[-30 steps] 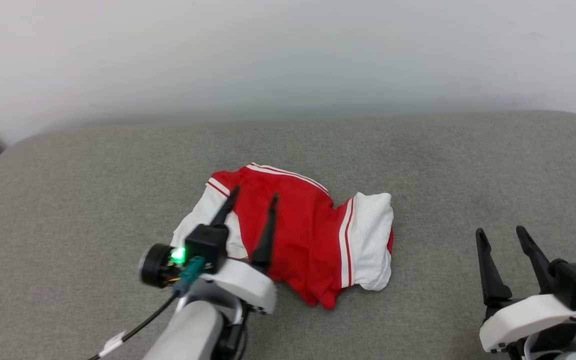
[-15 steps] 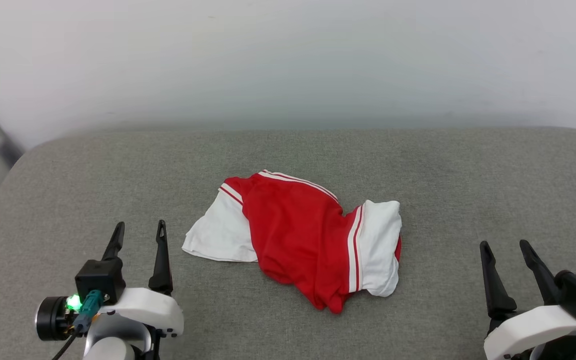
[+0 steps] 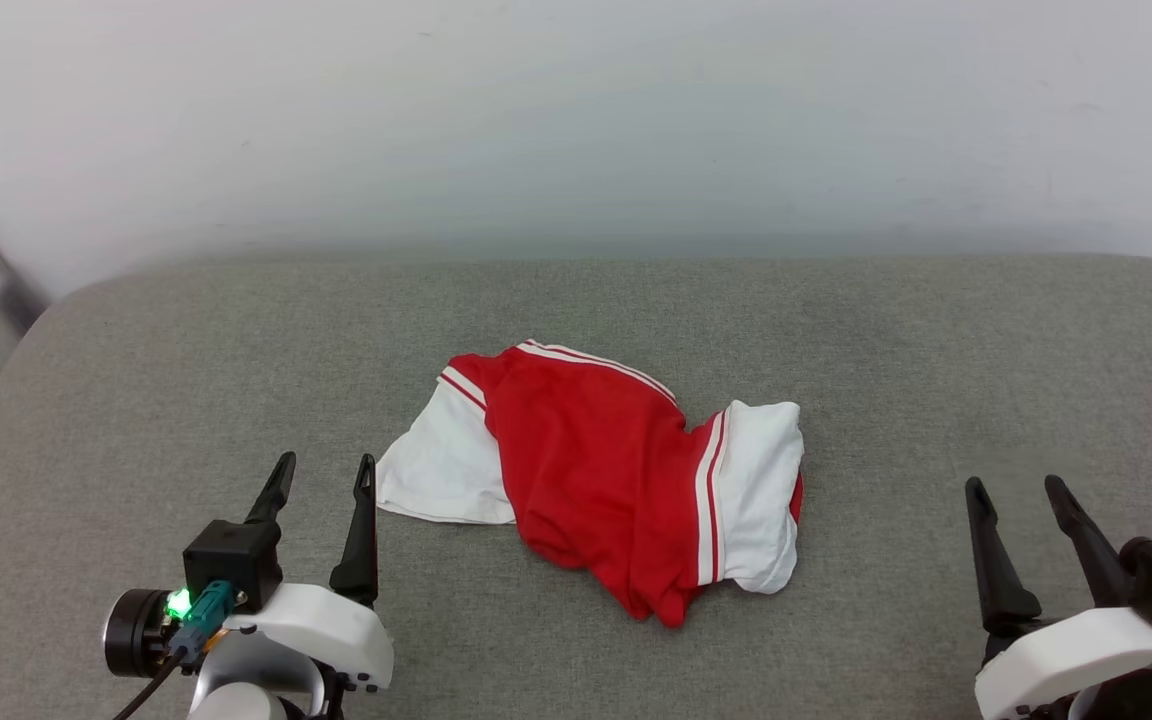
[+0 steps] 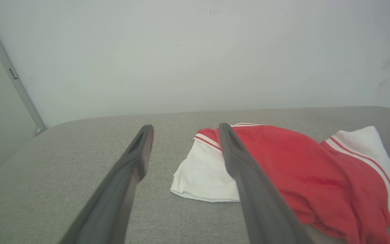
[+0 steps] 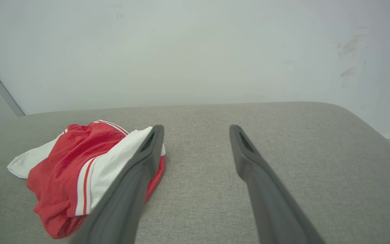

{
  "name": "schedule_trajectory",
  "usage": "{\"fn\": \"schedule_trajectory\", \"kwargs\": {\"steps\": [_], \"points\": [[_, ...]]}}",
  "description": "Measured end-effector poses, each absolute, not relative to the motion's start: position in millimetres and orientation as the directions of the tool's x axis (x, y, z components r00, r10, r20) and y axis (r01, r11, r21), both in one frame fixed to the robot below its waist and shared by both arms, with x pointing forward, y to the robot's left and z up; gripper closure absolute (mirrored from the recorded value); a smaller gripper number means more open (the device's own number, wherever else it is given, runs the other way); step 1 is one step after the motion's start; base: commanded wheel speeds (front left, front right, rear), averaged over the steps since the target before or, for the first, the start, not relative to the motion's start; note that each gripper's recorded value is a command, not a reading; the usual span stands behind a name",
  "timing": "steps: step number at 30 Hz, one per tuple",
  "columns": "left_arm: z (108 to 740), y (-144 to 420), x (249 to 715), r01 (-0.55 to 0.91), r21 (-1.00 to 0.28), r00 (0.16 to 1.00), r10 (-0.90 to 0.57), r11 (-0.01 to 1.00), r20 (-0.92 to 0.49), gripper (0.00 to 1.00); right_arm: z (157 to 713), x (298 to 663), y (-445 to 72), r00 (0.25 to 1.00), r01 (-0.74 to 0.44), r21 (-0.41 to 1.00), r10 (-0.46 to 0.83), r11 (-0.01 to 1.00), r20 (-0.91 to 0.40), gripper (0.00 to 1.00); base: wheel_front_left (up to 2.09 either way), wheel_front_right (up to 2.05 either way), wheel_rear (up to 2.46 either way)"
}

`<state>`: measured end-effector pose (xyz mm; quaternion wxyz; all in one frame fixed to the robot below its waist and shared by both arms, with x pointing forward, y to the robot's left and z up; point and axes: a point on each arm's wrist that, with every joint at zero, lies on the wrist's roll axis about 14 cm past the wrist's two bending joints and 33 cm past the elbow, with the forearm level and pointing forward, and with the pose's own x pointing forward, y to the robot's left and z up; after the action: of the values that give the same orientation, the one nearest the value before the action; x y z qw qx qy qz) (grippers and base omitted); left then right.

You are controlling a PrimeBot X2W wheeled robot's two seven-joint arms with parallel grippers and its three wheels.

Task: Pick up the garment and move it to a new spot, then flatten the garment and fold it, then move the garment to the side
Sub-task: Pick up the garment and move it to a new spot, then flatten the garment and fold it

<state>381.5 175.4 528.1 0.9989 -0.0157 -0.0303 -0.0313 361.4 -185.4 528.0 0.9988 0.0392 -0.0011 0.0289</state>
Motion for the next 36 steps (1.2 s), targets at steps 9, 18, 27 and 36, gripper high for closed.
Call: {"fn": "schedule_trajectory", "kwargs": {"steps": [9,18,27,36], "points": [[529.1,178.5,383.6,0.056,-0.039,0.996,-0.053,0.998,0.065,0.00,515.3,374.0,-211.0,0.996,0.021,0.126,-0.010,0.992,-0.091,0.00,0.00,0.00,0.00],[527.7,186.0,390.3,0.023,-0.057,0.997,-0.019,0.998,0.074,0.00,487.1,424.2,-159.2,0.902,-0.136,0.177,0.196,0.975,-0.384,0.00,0.00,0.00,0.00],[518.4,194.1,394.5,-0.004,-0.056,0.998,0.008,0.998,0.062,0.00,440.1,429.3,-78.6,0.638,-0.370,0.213,0.414,0.904,-0.650,0.00,0.00,0.00,0.00],[507.2,202.0,394.5,-0.038,-0.065,0.999,0.040,0.997,0.037,0.00,405.8,418.2,-59.4,0.506,-0.403,0.262,0.453,0.877,-0.734,1.00,0.00,0.00,0.00]]}}
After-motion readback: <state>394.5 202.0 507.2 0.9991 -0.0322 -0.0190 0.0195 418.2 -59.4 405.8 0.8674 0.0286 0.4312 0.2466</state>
